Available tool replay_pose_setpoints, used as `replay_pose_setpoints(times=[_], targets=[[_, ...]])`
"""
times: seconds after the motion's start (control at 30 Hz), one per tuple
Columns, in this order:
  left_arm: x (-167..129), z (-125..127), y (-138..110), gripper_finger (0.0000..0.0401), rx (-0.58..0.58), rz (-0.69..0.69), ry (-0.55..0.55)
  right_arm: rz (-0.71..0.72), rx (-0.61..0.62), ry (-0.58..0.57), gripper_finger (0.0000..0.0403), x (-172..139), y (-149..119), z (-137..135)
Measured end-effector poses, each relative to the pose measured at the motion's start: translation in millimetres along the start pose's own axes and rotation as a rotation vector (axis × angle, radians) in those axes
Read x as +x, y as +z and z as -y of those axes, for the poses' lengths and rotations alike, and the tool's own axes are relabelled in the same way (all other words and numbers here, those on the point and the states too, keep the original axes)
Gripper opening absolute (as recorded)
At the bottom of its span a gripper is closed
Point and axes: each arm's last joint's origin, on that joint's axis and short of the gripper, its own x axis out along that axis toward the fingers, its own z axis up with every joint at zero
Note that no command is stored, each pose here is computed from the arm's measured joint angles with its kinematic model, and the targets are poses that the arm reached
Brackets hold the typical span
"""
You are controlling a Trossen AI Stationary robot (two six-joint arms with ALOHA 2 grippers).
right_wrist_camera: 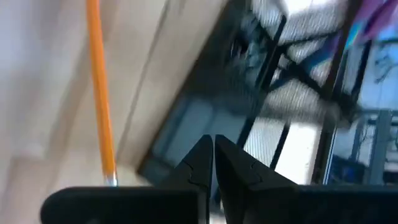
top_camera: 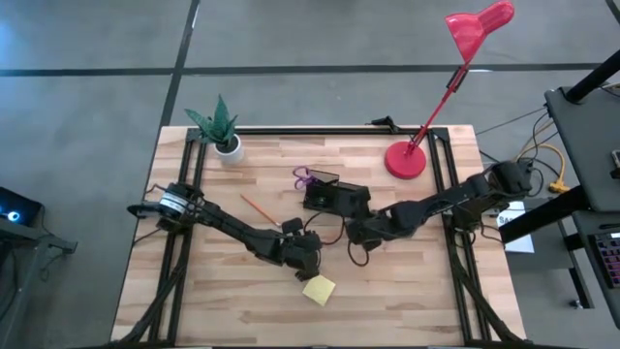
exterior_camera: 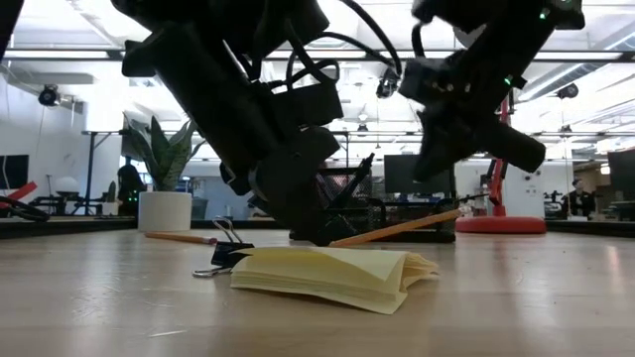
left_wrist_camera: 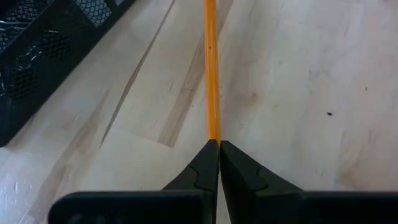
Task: Pick and place office supplies into organizer
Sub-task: Put the bottom orange pencil into the black desk organizer
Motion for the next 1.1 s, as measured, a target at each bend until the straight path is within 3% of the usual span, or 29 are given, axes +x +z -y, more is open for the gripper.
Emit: replay_pose_setpoints(times=[0.1,0.27,0.67,0.93,1.1], targets=[[0.2,-0.3,-0.5,0.0000,0.001,-0.002,0.001,-0.070,0.011,0.102,0.0012,-0.3,-10.9,1.4],[2.1,-2.7,-6.6,0.0000,0.009,-0.007,0.016,-0.022,0.059,0.368,0.0045,-5.3,-11.0,-4.8],[5.4,-6.1,-16.1,0.0000,-0.017,0.004,0.032,0.112,-0.036,0.354,0.0143,-3.8,4.3,-1.8],[5.8,-6.4,-16.9,0.0000,-0.018,0.015,0.036,-0.007,-0.041,0.390,0.0151,30.9,0.3,-9.0],[6.2,-6.8,-19.1,0.0000,-0.015,0.015,0.037,0.000,-0.022,0.376,0.0146,25.4,9.2,1.7]])
